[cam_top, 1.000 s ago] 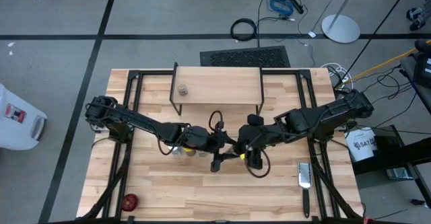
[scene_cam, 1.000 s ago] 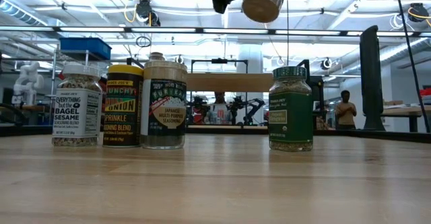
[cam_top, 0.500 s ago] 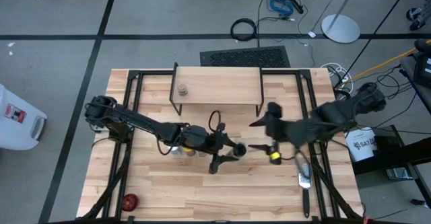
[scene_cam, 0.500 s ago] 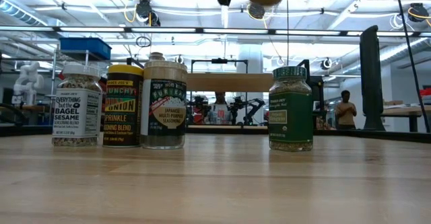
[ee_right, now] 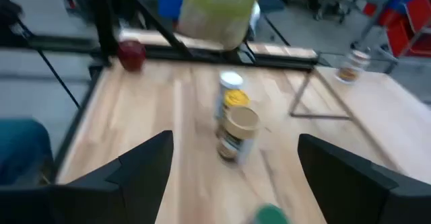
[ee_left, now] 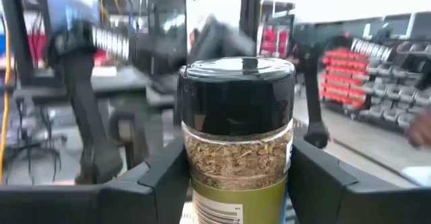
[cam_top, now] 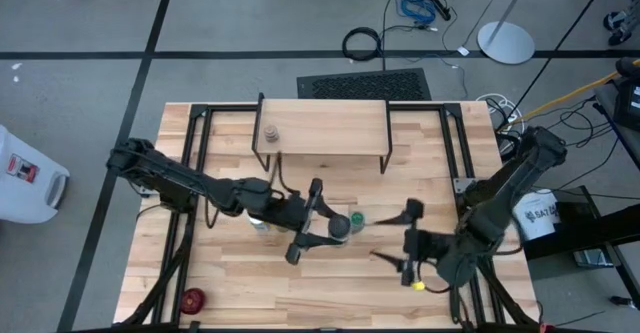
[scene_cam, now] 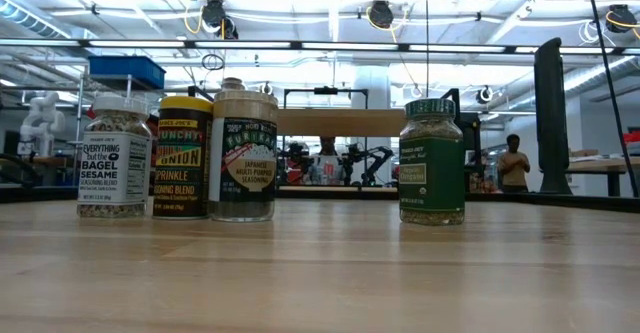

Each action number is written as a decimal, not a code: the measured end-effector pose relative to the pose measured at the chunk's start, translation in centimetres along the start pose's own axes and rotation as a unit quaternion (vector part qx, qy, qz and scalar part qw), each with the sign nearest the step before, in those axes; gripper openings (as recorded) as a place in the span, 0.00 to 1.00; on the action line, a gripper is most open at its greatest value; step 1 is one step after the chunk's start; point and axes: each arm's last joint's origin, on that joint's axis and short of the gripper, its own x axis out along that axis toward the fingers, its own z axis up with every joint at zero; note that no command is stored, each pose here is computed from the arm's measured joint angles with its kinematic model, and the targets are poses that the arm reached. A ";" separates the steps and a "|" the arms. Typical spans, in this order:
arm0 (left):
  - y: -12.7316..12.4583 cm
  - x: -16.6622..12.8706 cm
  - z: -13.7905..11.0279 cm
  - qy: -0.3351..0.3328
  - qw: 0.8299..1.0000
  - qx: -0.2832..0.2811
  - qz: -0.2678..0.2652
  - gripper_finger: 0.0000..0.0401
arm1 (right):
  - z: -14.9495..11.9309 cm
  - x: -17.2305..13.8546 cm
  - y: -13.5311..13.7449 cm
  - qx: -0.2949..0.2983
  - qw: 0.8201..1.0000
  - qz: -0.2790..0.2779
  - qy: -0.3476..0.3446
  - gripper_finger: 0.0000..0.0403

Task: Shelf spices
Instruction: Put the black seasoning bottle on the shelf

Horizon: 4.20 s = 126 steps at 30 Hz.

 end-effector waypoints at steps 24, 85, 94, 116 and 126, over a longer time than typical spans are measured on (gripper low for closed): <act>-0.1 1.2 -1.5 -0.010 0.999 0.026 0.021 0.54 | -1.3 5.2 -0.8 0.047 0.988 0.071 -0.129 0.76; 0.2 0.7 -1.4 0.020 0.996 0.042 0.077 0.71 | -0.8 6.0 -1.8 0.060 0.986 0.072 -0.139 0.46; 0.1 -1.6 4.3 0.088 0.991 0.042 0.092 0.71 | -1.0 6.0 -1.7 0.060 0.987 0.076 -0.130 0.46; 0.2 5.1 6.4 0.316 0.945 0.068 0.055 0.71 | -1.2 6.3 -2.0 0.062 0.988 0.071 -0.119 0.46; 0.3 5.3 6.2 0.318 0.942 0.084 0.065 0.71 | -1.3 6.3 -2.0 0.059 0.989 0.070 -0.115 0.47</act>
